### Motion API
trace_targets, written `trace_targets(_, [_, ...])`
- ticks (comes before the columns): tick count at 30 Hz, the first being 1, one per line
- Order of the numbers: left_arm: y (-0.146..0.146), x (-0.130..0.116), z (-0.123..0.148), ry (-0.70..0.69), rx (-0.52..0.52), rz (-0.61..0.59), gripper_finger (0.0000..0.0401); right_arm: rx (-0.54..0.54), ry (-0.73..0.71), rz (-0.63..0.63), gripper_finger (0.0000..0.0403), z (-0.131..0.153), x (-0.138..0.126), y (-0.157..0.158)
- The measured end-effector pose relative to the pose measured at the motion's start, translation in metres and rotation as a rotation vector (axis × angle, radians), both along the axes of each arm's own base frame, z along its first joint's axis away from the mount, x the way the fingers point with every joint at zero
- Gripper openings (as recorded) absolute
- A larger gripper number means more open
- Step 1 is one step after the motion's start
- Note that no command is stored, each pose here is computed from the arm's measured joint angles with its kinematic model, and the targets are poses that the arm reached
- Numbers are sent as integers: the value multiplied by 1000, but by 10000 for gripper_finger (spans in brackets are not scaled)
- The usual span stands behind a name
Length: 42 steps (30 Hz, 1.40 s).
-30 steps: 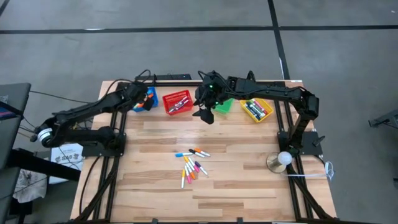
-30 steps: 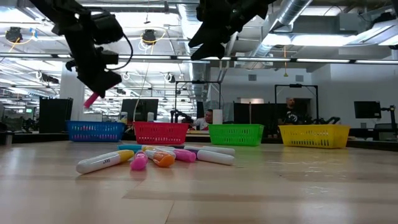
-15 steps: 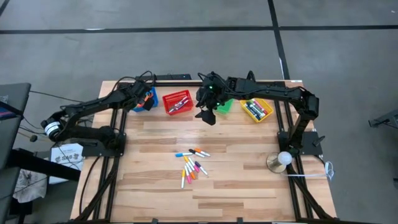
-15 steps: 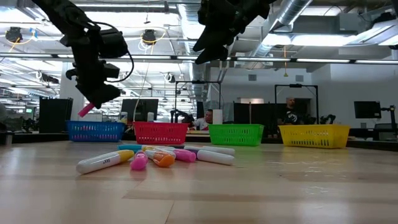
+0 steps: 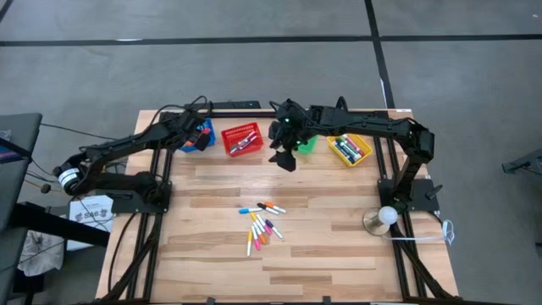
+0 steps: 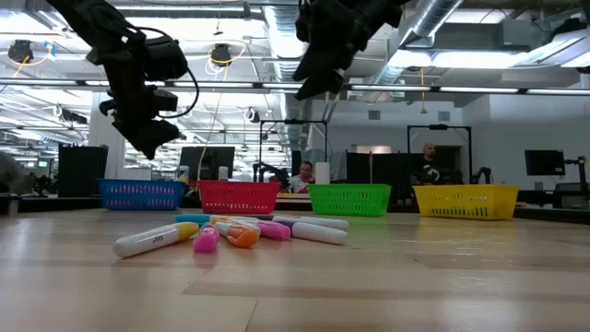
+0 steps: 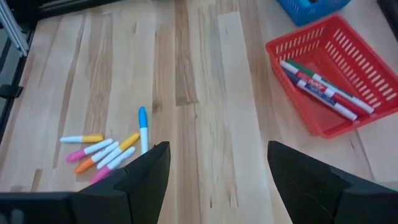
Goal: Pick & Place Markers
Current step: Put the top small orange highlighter pen into the green bin
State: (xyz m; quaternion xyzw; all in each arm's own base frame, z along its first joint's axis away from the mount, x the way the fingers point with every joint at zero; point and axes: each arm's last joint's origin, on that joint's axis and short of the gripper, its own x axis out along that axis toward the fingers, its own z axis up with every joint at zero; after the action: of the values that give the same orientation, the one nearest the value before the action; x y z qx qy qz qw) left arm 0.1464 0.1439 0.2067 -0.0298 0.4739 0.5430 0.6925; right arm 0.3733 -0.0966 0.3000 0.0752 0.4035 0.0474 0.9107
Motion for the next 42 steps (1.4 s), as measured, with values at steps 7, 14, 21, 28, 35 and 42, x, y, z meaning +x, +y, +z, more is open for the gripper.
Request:
trace_targets(7, [-28, -4, 32, -361, -31, -105, 167, 21, 51, -5, 260, -3, -3, 2])
trace_targets(14, [-75, -17, 86, -927, -133, -564, 167, 49, 114, 10, 260, -6, -6, 14])
trace_targets(21, [-115, -36, 113, -1172, -250, -938, 167, 57, 191, 72, 260, -10, -6, 44])
trace_targets(28, [-136, -32, 101, -1243, -375, -1085, 162, -54, 212, 11, 260, -10, -1, 79])
trace_targets(35, [-151, -21, 86, -1355, -430, -1186, 155, -56, 227, -136, 260, -11, 0, 107])
trace_targets(42, [-162, -16, 72, -1432, -468, -1211, 154, -78, 245, -221, 260, -18, 1, 137])
